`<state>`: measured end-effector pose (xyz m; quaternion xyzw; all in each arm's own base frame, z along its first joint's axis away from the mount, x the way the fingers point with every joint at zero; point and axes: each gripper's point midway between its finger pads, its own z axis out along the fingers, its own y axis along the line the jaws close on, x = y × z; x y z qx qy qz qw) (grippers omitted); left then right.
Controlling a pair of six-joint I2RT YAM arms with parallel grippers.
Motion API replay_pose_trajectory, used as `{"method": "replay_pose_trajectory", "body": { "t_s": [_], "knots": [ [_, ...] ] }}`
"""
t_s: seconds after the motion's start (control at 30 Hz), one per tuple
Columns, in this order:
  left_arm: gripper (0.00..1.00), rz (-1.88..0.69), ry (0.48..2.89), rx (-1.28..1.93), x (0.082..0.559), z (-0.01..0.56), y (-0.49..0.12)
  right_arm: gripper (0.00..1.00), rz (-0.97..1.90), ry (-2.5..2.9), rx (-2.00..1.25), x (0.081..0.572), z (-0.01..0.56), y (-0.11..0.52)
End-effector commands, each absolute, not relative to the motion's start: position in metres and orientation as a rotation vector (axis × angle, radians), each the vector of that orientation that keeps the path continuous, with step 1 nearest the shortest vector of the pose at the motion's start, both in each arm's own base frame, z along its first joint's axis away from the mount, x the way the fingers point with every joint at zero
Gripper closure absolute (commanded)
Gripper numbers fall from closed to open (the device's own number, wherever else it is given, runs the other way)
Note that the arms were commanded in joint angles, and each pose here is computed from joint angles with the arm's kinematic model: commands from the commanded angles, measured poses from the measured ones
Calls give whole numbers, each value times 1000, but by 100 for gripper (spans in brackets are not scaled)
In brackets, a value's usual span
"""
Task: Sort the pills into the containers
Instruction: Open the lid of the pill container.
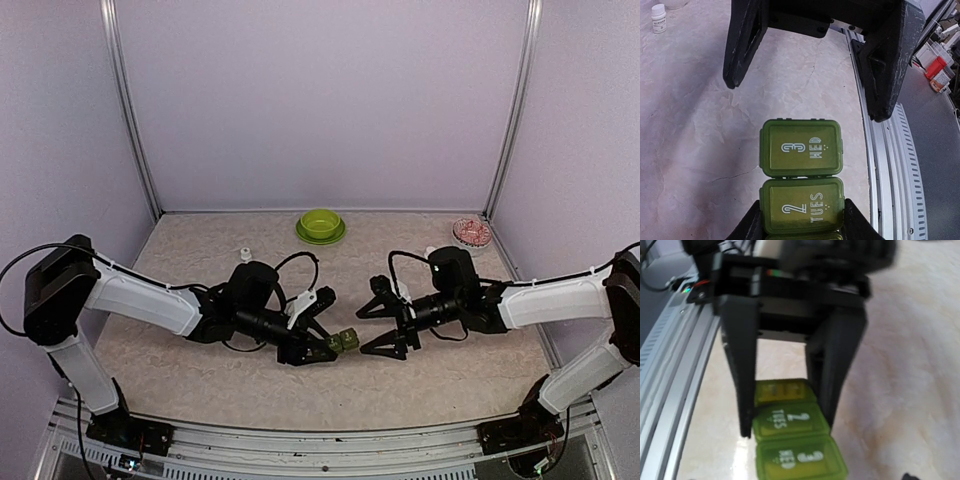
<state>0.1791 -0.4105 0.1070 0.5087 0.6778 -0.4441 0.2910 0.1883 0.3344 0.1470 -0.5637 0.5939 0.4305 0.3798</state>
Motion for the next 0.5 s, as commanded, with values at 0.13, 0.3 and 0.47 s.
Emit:
{"method": "replay_pose_trajectory", "body": {
  "t_s": [0.13,0.3,0.47],
  "knots": [
    [64,-1238,1699,1430,162,126,-411,14,1054,1184,-1653,155,165,345],
    [64,-1260,1679,1439,158,131,-410,16,1006,1233,-1716,157,154,355],
    [64,-1265,1667,1447,155,134,-409,20,979,1245,-1730,158,149,362]
  ]
}}
